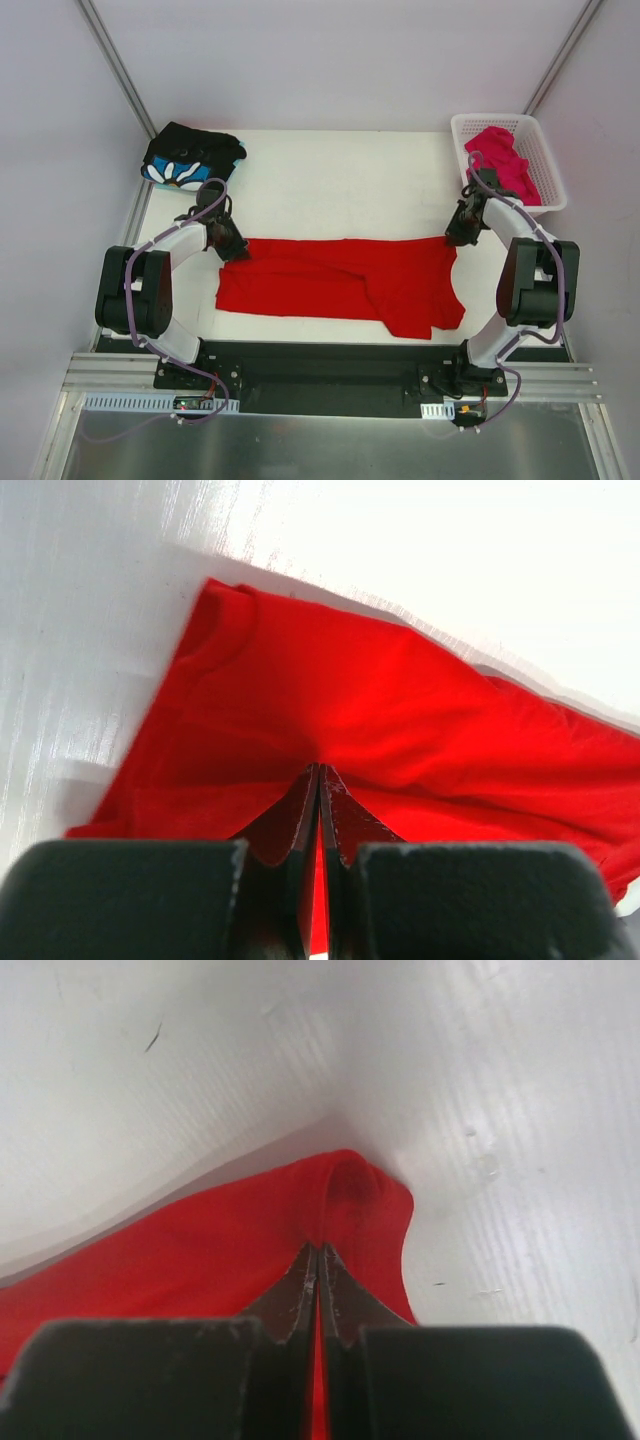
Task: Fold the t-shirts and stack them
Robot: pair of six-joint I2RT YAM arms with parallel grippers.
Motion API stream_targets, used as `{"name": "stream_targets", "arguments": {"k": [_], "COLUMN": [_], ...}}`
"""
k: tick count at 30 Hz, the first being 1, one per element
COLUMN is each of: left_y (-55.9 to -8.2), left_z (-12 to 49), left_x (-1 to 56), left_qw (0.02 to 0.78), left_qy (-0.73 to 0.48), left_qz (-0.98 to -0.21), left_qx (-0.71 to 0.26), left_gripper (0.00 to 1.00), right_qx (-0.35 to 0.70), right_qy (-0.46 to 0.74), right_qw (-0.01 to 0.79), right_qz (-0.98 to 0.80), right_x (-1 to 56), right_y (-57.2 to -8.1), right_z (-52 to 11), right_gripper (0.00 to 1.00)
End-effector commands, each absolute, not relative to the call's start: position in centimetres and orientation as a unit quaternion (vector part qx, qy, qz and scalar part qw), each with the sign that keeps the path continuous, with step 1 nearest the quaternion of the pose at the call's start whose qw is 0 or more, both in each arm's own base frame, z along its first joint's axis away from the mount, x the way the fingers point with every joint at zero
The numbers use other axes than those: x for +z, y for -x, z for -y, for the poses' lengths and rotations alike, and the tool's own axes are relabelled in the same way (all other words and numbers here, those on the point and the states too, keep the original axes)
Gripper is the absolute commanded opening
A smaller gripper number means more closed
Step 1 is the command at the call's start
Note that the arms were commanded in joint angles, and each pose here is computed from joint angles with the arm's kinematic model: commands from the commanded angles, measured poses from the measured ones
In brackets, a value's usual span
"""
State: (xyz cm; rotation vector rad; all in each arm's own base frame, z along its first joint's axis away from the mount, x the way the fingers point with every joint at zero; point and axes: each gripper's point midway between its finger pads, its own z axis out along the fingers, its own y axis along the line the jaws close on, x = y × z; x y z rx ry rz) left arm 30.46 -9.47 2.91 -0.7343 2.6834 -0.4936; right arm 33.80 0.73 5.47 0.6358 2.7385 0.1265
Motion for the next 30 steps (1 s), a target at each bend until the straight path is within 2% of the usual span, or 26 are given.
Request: {"name": "stream_targets", "arguments": {"k": [1, 11, 13, 14, 17, 19, 30], "left_y": [-31.1, -31.2, -31.2, -31.2, -31.3, -31.2, -28.7], "left_z": [8.9, 9.0, 9.1, 9.1, 9.1, 9.1, 8.7], "left_x": [4.0, 4.1, 4.3, 4.5, 5.2, 5.5, 4.9], "left_qw": [0.172, 0.171, 0.172, 0.174, 0.180, 0.181, 0.170], "left_qy": [0.248, 0.244, 0.242, 0.241, 0.239, 0.239, 0.247], "left_qz": [-0.939, -0.940, -0.940, -0.940, -0.939, -0.938, -0.940], "left_qx": [-0.163, -0.165, -0.167, -0.168, -0.171, -0.173, -0.165], "left_gripper": [0.02, 0.02, 0.02, 0.02, 0.02, 0.02, 0.02], "right_qx": [-0.008, -0.007, 0.005, 0.011, 0.023, 0.034, 0.138], "right_qy": [-0.232, -0.230, -0.226, -0.221, -0.195, -0.175, -0.037], "right_qw": [0.172, 0.152, 0.159, 0.165, 0.190, 0.215, 0.188], "right_qz": [-0.957, -0.961, -0.961, -0.961, -0.962, -0.960, -0.972], "right_x": [6.3, 4.7, 5.6, 6.2, 9.5, 12.0, 12.6], "right_y": [-34.3, -35.1, -35.1, -35.2, -35.1, -35.6, -32.0], "right_z": [2.2, 2.3, 1.9, 1.5, -0.2, -1.5, -14.1], "right_gripper": [0.01, 0.02, 0.08, 0.18, 0.36, 0.43, 0.41]}}
